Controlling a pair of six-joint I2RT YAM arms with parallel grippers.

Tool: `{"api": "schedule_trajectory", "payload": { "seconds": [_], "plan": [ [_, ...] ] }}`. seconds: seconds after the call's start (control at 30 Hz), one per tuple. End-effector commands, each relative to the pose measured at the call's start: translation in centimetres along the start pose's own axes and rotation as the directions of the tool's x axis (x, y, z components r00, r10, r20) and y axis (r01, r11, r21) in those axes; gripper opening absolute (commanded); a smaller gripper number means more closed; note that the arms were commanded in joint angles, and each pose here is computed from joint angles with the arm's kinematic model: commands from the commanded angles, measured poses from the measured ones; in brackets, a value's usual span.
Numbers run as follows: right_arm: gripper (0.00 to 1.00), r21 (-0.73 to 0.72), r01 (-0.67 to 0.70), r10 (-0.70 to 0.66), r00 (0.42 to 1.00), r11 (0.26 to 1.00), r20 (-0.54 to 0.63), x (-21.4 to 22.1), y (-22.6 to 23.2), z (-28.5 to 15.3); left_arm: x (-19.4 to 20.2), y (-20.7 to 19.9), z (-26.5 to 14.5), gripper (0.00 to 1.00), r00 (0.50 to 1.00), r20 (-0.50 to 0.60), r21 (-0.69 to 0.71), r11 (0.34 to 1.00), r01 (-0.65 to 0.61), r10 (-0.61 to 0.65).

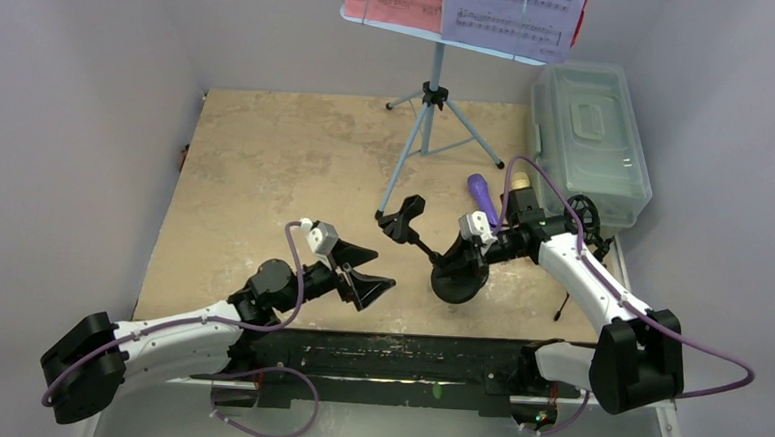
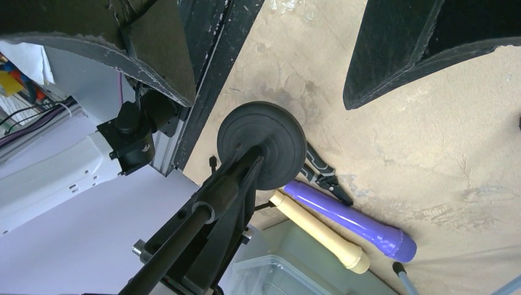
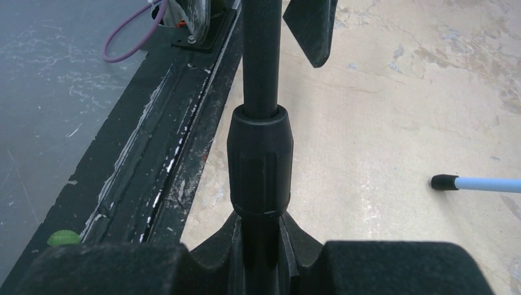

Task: Pack up the instrument practice props
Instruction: Unscrew the knob on the microphone stand.

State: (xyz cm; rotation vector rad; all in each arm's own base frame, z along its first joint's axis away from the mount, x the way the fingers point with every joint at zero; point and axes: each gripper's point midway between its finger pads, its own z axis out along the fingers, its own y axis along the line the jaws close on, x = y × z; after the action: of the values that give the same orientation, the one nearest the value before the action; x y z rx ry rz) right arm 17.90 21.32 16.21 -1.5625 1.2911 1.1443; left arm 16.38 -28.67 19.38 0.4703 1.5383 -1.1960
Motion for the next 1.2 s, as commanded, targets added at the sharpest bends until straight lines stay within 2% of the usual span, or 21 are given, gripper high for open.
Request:
{"api": "schedule_trajectory", "payload": {
  "seconds": [0.0,0.77,0.97,1.17],
  "plan": [
    [0.0,0.003,0.098,-0.098,0.994,0.995,0.043,-2.4,-0.4,-0.4,-2.1,-0.5,0.2,0.89,0.999,0.028,-0.017,1.0,0.024,-0.023],
    [0.0,0.008,0.076,-0.077,0.997,0.997,0.017,-1.4,-0.9,-0.3,-2.0,-0.1,2.5,0.9,0.996,-0.012,-0.015,0.996,-0.088,0.088],
    [0.0,0.005,0.042,-0.042,0.999,0.999,-0.003,-0.4,-1.3,-0.1,-2.8,-1.2,1.7,0.9,0.995,0.059,0.046,0.996,-0.081,0.078],
    [0.0,0.008,0.026,-0.026,0.999,1.0,-0.024,0.4,-1.6,0.0,-2.8,-1.1,1.3,0.91,0.989,0.07,0.046,0.99,-0.133,0.13]
  ]
}}
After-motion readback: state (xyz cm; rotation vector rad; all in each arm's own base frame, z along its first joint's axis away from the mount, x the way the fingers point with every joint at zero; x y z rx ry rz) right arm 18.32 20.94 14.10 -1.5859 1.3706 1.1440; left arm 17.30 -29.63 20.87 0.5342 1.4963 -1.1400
